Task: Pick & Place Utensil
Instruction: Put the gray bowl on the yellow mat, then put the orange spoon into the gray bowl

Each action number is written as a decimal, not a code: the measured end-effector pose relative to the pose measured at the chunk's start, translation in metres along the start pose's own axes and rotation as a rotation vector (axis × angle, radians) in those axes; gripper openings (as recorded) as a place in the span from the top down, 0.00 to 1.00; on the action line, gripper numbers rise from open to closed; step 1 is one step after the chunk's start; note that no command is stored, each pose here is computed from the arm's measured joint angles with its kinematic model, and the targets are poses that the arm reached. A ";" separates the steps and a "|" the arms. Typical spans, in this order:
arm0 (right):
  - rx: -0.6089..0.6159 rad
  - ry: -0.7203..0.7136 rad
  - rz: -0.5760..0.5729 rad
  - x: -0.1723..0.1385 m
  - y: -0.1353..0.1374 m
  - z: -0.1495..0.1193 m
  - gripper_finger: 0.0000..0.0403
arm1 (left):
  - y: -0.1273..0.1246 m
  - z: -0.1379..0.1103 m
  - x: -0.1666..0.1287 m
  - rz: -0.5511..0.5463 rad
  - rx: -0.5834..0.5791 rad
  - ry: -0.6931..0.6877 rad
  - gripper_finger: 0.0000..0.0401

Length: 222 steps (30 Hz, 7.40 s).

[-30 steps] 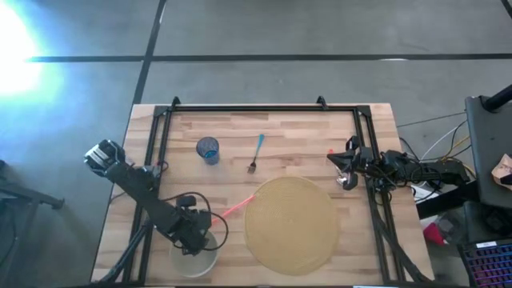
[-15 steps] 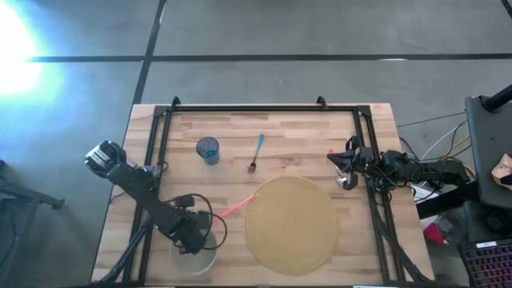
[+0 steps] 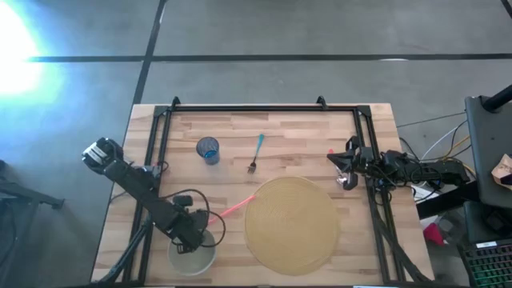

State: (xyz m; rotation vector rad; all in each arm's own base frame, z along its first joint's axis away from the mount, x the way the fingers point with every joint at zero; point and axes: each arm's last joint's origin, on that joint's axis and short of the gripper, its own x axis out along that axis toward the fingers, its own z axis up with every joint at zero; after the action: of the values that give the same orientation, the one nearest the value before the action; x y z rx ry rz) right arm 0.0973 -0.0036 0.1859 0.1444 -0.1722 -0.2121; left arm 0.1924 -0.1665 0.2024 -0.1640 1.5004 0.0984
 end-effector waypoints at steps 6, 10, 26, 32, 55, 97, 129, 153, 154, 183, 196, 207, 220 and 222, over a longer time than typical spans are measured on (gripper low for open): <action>0.000 0.000 0.000 0.000 0.000 0.000 0.98 | 0.006 -0.004 -0.017 -0.041 0.001 -0.056 0.98; 0.000 0.000 0.000 0.000 0.000 0.000 0.98 | 0.011 -0.006 -0.028 -0.051 -0.003 -0.120 0.99; 0.003 0.001 0.000 0.000 0.000 0.000 0.98 | 0.016 0.028 -0.063 -0.186 -0.093 -0.534 0.99; 0.002 0.004 0.000 0.000 0.000 0.000 0.98 | 0.024 0.049 -0.070 -0.199 -0.063 -0.634 0.99; -0.001 0.001 0.000 0.000 0.000 0.000 0.98 | 0.063 0.106 -0.110 -0.102 0.032 -1.043 0.99; -0.019 -0.001 -0.002 0.000 0.000 0.000 0.98 | 0.090 0.188 -0.123 -0.131 -0.128 -0.893 0.99; -0.020 -0.004 -0.056 0.000 -0.002 0.000 0.98 | 0.097 0.258 -0.038 -0.317 -0.196 -0.391 0.99; -0.029 -0.001 -0.055 0.000 -0.002 0.000 0.98 | 0.098 0.278 0.009 -0.325 -0.211 -0.361 0.99; -0.029 -0.002 -0.055 0.000 -0.002 0.000 0.98 | 0.098 0.278 0.010 -0.326 -0.210 -0.360 0.99; -0.028 -0.002 -0.055 0.000 -0.002 0.000 0.98 | 0.100 0.280 0.008 -0.325 -0.187 -0.385 0.71; -0.017 -0.014 -0.053 0.000 -0.001 0.001 0.98 | 0.117 0.271 -0.031 -0.324 -0.185 -0.444 0.56; 0.018 -0.022 -0.048 0.000 -0.001 0.002 0.98 | 0.121 0.244 -0.098 -0.323 -0.057 -0.591 0.56; 0.057 -0.047 -0.043 0.000 -0.001 0.004 0.98 | 0.119 0.179 -0.159 -0.109 -0.030 -0.766 0.57; 0.082 -0.051 -0.041 0.000 -0.001 0.006 0.98 | 0.119 0.167 -0.158 -0.100 -0.049 -0.773 0.57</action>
State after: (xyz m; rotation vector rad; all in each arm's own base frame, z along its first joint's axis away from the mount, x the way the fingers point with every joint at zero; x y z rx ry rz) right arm 0.0959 -0.0049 0.1912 0.2245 -0.2288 -0.2499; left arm 0.3256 -0.0153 0.3651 -0.2102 0.7185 0.1031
